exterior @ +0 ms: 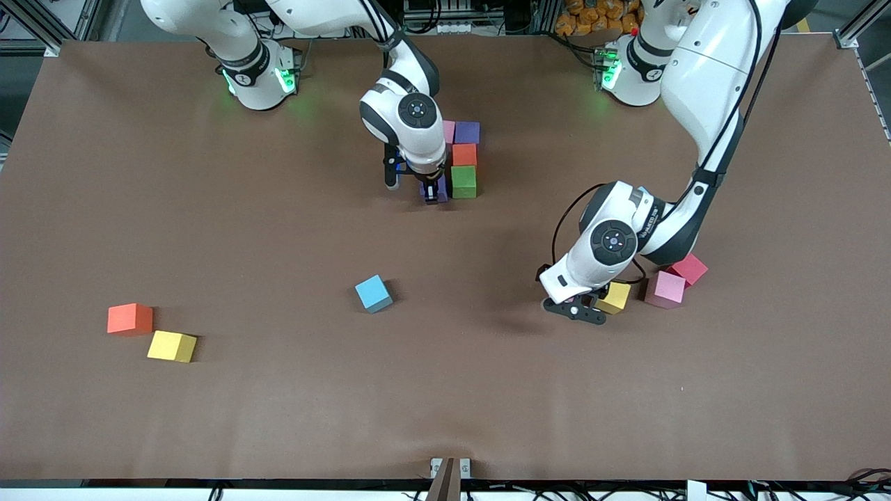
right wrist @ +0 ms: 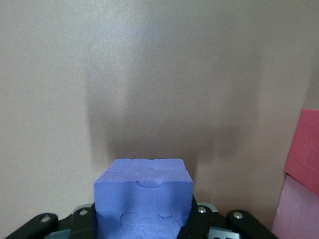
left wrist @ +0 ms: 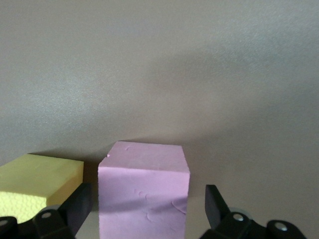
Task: Form number 2 with 11 blocks
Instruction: 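Grasp the pink cube beside the yellow cube with the left gripper, then place the blue-violet cube with the right gripper while the left gripper lifts pink, then carry pink to the stack with the left gripper while the right gripper reaches cyan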
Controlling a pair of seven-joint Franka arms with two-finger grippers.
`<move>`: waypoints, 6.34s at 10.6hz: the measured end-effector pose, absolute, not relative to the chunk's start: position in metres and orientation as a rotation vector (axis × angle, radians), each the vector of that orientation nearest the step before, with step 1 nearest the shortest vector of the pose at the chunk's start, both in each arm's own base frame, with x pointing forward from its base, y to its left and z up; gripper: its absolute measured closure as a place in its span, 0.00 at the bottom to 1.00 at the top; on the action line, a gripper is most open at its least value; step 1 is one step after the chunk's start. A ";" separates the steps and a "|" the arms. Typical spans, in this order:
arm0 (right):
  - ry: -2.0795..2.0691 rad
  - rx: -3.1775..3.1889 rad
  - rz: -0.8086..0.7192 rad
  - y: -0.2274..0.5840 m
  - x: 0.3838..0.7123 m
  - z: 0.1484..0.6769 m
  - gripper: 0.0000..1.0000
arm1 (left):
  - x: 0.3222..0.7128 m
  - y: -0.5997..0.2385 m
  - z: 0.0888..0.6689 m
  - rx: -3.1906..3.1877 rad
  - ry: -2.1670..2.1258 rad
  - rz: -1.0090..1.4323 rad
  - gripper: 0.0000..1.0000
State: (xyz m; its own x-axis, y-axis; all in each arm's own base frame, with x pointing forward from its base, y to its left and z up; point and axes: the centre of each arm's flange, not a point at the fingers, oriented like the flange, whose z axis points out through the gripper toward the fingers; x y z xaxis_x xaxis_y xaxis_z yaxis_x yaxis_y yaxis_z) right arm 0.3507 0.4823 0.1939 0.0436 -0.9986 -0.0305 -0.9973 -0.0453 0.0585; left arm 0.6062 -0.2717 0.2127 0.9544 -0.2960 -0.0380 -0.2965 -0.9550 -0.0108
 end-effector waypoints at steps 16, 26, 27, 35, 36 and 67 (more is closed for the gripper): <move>-2.121 2.266 -0.071 0.485 0.354 0.202 0.00 | 0.594 -0.317 0.261 -3.080 0.615 -0.001 0.40; -1.798 2.570 0.013 0.421 0.438 0.273 0.00 | 0.544 -0.393 0.300 -3.074 0.828 0.009 0.40; -1.752 2.623 0.023 0.407 0.460 0.282 0.00 | 0.528 -0.415 0.302 -3.062 0.885 0.007 0.40; -0.845 3.071 0.123 0.285 0.568 0.313 0.00 | 0.439 -0.512 0.296 -2.978 1.143 0.023 0.40; -0.690 3.107 0.134 0.279 0.572 0.315 0.00 | 0.424 -0.530 0.298 -2.961 1.197 0.013 0.40; 0.216 3.125 0.060 0.156 0.614 0.299 0.00 | 0.328 -0.649 0.242 -2.334 2.052 -0.073 0.41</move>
